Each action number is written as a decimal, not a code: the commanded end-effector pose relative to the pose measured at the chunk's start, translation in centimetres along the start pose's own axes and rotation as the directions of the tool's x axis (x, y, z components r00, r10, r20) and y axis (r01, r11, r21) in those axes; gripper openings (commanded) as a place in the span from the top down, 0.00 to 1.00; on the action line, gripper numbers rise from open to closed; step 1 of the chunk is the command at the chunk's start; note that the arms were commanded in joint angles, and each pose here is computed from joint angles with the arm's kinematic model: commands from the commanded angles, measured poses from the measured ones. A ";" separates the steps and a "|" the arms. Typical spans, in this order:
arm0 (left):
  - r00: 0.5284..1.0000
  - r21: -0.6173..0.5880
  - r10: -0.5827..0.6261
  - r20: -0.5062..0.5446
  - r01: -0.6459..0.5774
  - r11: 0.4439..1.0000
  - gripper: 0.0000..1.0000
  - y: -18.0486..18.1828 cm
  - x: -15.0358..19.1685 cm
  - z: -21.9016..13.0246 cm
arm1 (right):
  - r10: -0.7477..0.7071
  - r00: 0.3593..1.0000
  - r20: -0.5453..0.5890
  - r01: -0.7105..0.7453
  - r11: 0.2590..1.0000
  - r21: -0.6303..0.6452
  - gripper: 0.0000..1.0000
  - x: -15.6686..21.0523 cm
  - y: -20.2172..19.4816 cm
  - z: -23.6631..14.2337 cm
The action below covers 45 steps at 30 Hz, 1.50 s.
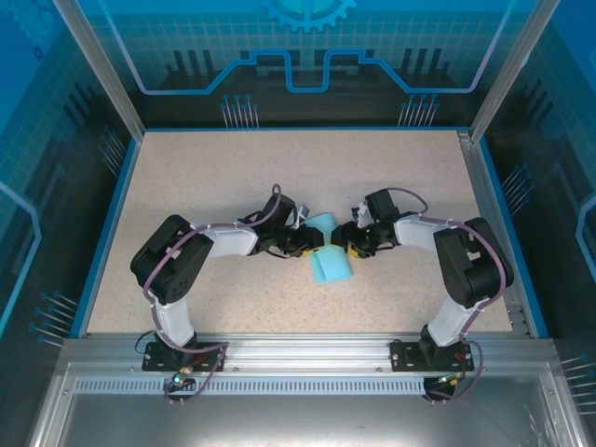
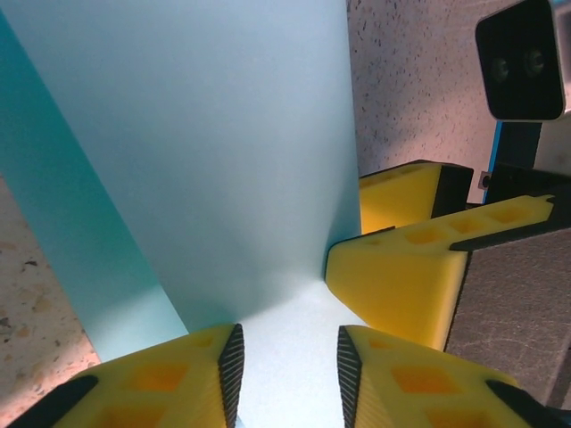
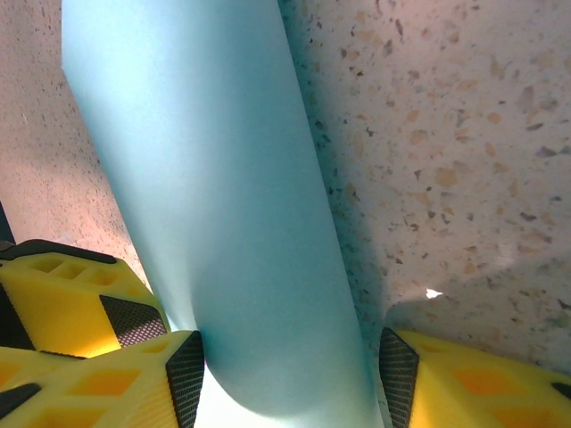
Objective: Fold a paper plane with a square sheet of paper (pick it up from the middle)
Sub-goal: Fold the square sheet of paper in half at the center of the table, then hold the square sheet of paper at the center of the table.
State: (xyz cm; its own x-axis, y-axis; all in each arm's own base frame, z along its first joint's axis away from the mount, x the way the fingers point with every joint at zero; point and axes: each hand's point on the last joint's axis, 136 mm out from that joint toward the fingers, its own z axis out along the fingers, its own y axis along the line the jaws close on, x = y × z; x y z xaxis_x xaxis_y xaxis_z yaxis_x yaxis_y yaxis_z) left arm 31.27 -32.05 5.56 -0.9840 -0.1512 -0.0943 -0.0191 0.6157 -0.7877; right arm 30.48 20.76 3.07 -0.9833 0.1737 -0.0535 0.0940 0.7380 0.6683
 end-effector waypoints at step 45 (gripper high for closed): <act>0.992 0.047 -0.122 -0.015 0.123 0.991 0.42 -0.1 0.2 1.4 | 0.073 0.997 0.016 -0.073 0.997 0.022 0.42 0.3 -1.2 -0.2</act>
State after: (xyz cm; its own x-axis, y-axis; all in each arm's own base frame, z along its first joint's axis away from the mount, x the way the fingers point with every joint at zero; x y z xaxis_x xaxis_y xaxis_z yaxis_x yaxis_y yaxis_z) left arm 31.39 -32.34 4.35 -0.9728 -0.2317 0.0017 -0.1392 0.5784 -0.8038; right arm 30.34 20.48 2.72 -0.9771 0.2105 -0.0307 0.1384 0.7386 0.6598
